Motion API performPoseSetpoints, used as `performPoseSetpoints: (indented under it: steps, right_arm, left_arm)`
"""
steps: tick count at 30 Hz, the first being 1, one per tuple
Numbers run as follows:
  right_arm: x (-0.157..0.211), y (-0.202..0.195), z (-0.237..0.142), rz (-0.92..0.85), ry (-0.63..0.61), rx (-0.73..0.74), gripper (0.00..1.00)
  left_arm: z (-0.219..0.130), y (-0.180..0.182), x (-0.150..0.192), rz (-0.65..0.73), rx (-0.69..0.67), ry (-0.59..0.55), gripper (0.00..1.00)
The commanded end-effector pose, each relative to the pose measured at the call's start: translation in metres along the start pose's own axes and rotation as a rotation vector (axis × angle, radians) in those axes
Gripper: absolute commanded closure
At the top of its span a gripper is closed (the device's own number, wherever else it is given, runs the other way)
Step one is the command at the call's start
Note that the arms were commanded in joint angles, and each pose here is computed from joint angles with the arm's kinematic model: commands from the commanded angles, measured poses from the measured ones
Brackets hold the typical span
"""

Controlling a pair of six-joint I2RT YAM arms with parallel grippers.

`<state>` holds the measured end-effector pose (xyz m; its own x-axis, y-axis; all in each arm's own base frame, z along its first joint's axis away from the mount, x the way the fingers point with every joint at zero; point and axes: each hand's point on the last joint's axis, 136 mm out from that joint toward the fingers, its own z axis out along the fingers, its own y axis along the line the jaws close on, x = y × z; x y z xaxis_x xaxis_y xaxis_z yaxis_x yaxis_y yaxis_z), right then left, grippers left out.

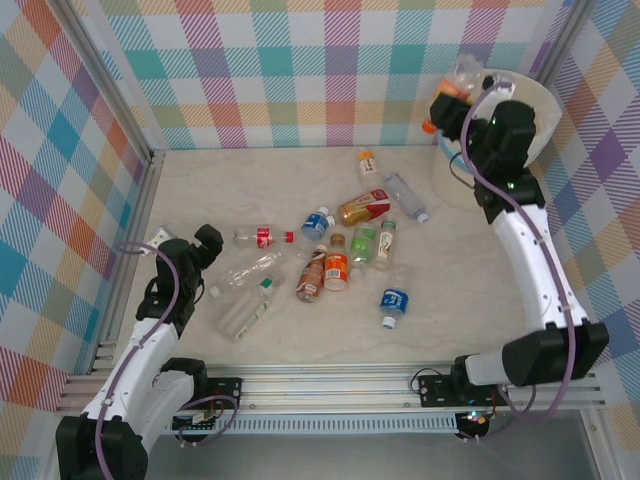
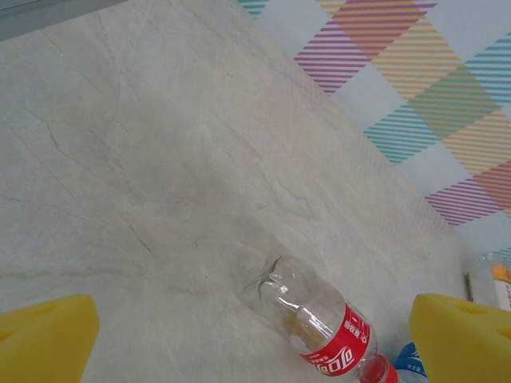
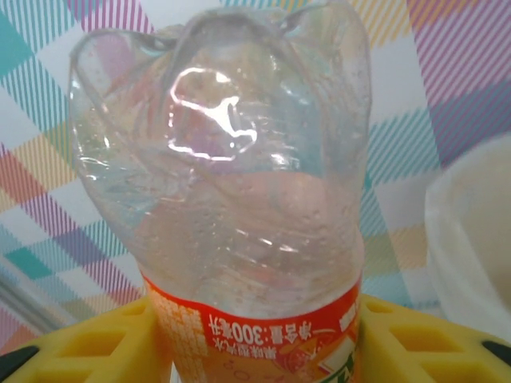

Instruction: Put the plastic bottles in the bin

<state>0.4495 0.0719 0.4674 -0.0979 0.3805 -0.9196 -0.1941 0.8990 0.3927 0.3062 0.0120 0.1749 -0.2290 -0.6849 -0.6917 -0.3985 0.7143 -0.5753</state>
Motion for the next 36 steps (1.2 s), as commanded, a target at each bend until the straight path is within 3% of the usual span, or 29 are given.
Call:
performPoseSetpoints:
  steps: [1, 9, 13, 18, 22, 29, 36]
  right_arm:
    - [-0.039, -0.021, 0.028, -0.121, -0.089, 0.106, 0.47]
    - [-0.075, -0.092, 0.077, -0.189, -0.128, 0.372, 0.47]
    - [-0.072, -0.127, 0.091, -0.227, -0.087, 0.493, 0.43]
    - [-0.064, -0.142, 0.098, -0.252, -0.044, 0.550, 0.37]
    - [-0.061, -0.139, 0.092, -0.230, -0.021, 0.544, 0.25]
    - [-0.053, -0.125, 0.077, -0.219, 0.028, 0.483, 0.17]
    - [-0.029, -0.092, 0.047, -0.159, 0.089, 0.313, 0.00]
  left_arm:
    - [-0.009, -0.003, -0.012, -0.019, -0.001, -0.020, 0.00]
    - [-0.019, 0.011, -0.010, -0.012, -0.046, -0.019, 0.00]
    - [-0.022, 0.014, -0.005, -0.011, -0.053, 0.000, 0.00]
    - [-0.024, 0.014, 0.003, 0.015, -0.045, 0.042, 0.00]
    - [-0.027, 0.021, 0.008, 0.019, -0.078, 0.069, 0.00]
    - [-0.027, 0.023, 0.011, 0.032, -0.124, 0.126, 0.00]
    - [-0.023, 0.020, 0.017, 0.080, -0.189, 0.238, 0.00]
